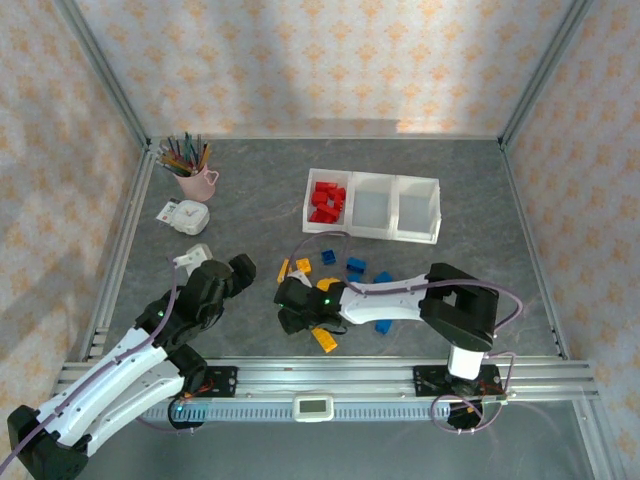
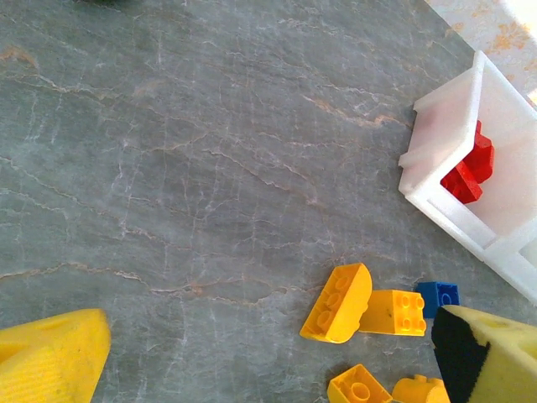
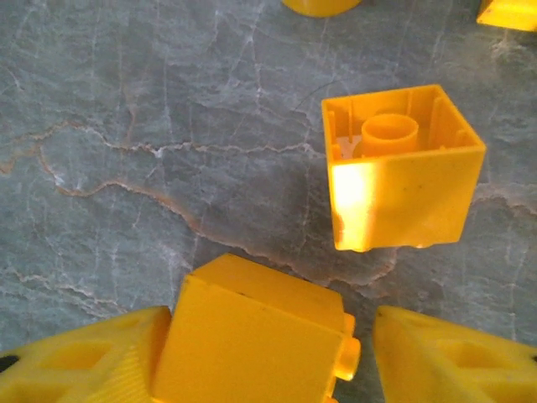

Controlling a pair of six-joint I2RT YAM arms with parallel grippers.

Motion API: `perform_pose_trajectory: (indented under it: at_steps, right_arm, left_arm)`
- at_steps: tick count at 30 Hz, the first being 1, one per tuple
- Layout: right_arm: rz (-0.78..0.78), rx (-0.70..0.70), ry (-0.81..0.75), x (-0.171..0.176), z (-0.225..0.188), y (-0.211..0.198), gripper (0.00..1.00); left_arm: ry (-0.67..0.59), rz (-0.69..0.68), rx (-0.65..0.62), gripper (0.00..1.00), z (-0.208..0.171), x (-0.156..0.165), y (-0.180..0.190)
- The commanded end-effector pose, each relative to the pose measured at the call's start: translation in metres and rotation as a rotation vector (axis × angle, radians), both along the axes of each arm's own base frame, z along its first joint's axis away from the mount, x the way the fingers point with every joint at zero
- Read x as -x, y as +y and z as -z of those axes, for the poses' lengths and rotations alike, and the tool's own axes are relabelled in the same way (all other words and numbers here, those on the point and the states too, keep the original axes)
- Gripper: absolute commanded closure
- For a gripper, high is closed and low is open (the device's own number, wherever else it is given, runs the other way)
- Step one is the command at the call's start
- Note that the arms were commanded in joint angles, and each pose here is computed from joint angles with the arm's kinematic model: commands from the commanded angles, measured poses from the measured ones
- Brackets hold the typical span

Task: Sort the legos into containers by color
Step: Pick up the lego from the bottom-center of the table, then place the lego in the container.

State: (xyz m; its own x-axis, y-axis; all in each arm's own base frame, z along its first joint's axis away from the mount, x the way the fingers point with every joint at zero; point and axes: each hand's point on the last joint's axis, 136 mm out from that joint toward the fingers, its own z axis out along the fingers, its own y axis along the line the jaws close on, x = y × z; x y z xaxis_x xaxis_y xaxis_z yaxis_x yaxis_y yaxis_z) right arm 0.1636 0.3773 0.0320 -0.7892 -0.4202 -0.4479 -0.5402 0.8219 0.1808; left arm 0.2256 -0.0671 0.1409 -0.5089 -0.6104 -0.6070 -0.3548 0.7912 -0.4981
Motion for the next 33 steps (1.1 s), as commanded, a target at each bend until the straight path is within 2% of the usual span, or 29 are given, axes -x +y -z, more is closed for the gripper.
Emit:
perform_pose_trajectory:
  at_steps: [1,6,10,13,17,22,27,33]
  right_arm:
    - [0.018,-0.019,-0.050,-0.012,-0.011,0.011,0.44]
    - [0.028,-0.040,-0.075,-0.013,-0.031,0.005,0.54]
    - [0.051,-0.086,-0.129,-0.017,-0.068,-0.006,0.55]
    - [0.113,-0.125,-0.163,-0.034,-0.096,-0.025,0.55]
    - [0.254,-0.137,-0.216,-0.078,-0.124,-0.069,0.54]
    - [0.451,-0.125,-0.282,-0.146,-0.139,-0.133,0.52]
    - [0.548,-0.083,-0.304,-0.201,-0.130,-0.166,0.52]
    - [0.633,-0.004,-0.309,-0.259,-0.106,-0.192,0.51]
  left_arm:
    - [0.012,-0.017,-0.003,0.01,0.004,0.003,0.004]
    - [0.001,0.008,0.012,0.01,-0.004,0.001,-0.002]
    - [-0.024,0.058,0.041,0.01,-0.017,-0.006,-0.015]
    - [-0.041,0.102,0.049,0.01,-0.028,-0.014,-0.026]
    - [-0.064,0.173,0.048,0.01,-0.042,-0.031,-0.047]
    - [-0.089,0.268,0.069,0.01,-0.051,-0.058,-0.080]
    - [-0.100,0.365,0.086,0.01,-0.058,-0.084,-0.116]
    - [-0.102,0.405,0.100,0.01,-0.057,-0.107,-0.140]
